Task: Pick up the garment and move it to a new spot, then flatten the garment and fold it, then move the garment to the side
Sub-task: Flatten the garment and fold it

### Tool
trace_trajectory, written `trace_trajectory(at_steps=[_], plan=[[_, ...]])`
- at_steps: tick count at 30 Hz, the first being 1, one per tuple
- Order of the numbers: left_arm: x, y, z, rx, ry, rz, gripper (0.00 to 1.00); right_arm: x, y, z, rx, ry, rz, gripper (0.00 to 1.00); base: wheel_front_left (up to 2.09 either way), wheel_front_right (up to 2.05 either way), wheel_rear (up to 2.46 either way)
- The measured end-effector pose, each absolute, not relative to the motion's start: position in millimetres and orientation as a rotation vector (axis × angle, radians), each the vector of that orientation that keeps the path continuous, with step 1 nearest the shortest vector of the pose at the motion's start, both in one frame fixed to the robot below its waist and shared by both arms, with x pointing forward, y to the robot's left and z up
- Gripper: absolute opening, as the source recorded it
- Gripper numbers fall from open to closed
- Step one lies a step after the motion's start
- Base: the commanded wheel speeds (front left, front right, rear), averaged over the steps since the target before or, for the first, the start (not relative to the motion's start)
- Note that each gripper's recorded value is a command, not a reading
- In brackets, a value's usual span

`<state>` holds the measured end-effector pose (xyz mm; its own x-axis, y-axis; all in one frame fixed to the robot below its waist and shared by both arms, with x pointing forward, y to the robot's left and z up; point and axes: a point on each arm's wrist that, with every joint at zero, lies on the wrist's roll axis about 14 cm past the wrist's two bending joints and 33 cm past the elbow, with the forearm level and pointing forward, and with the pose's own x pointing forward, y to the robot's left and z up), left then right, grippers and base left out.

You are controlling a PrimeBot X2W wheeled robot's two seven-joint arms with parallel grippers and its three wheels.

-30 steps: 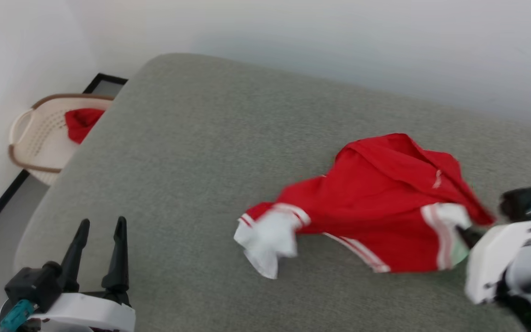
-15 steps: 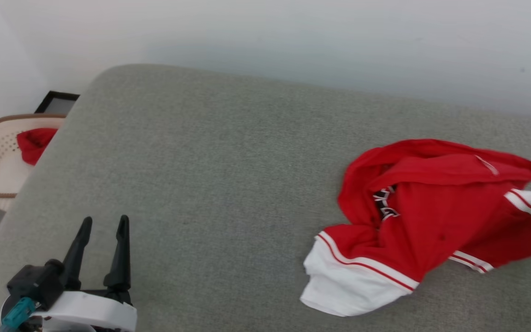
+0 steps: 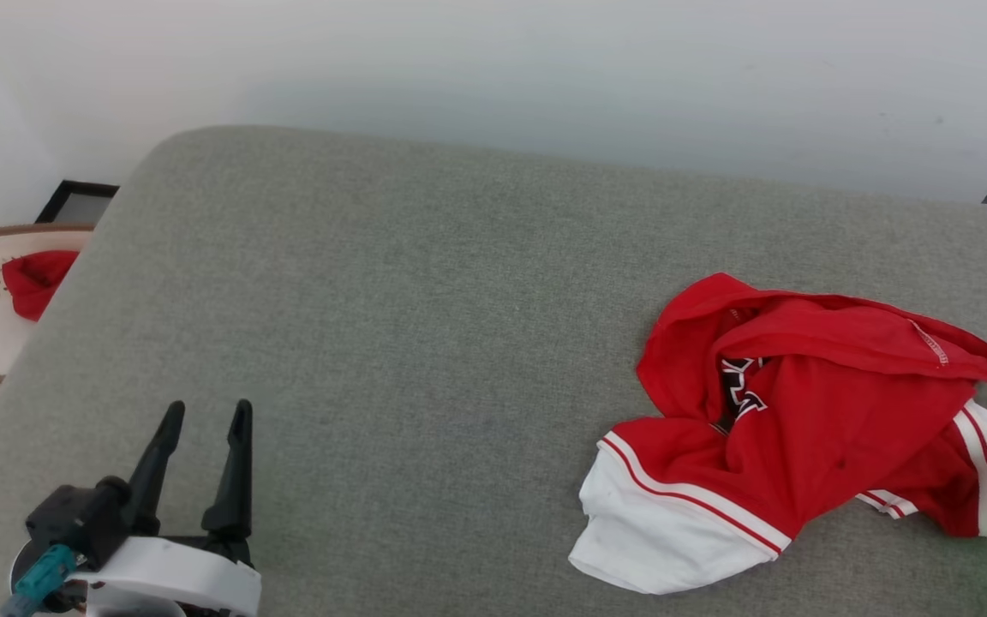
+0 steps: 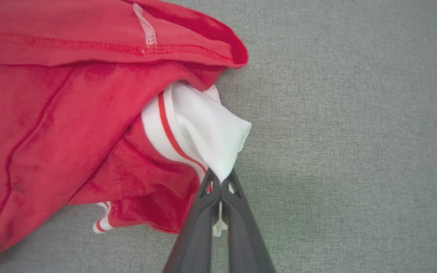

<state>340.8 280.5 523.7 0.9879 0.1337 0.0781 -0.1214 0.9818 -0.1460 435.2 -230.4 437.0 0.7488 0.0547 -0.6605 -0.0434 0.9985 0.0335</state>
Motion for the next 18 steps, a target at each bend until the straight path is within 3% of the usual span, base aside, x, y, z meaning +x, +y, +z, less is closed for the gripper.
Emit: trace_trajectory(at_steps=[3, 18], plan=[[342.6, 275.8, 526.6, -0.142, -0.091, 0.103, 1.0, 435.0, -227.9, 440.5, -0.002, 0.702, 0.067, 1.0, 0.0, 0.0, 0.0], [355.1, 234.2, 566.7, -0.112, -0.134, -0.084, 1.0, 419.3, -225.4, 507.4, 0.02, 0.374, 0.091, 1.0, 0.0, 0.0, 0.0]])
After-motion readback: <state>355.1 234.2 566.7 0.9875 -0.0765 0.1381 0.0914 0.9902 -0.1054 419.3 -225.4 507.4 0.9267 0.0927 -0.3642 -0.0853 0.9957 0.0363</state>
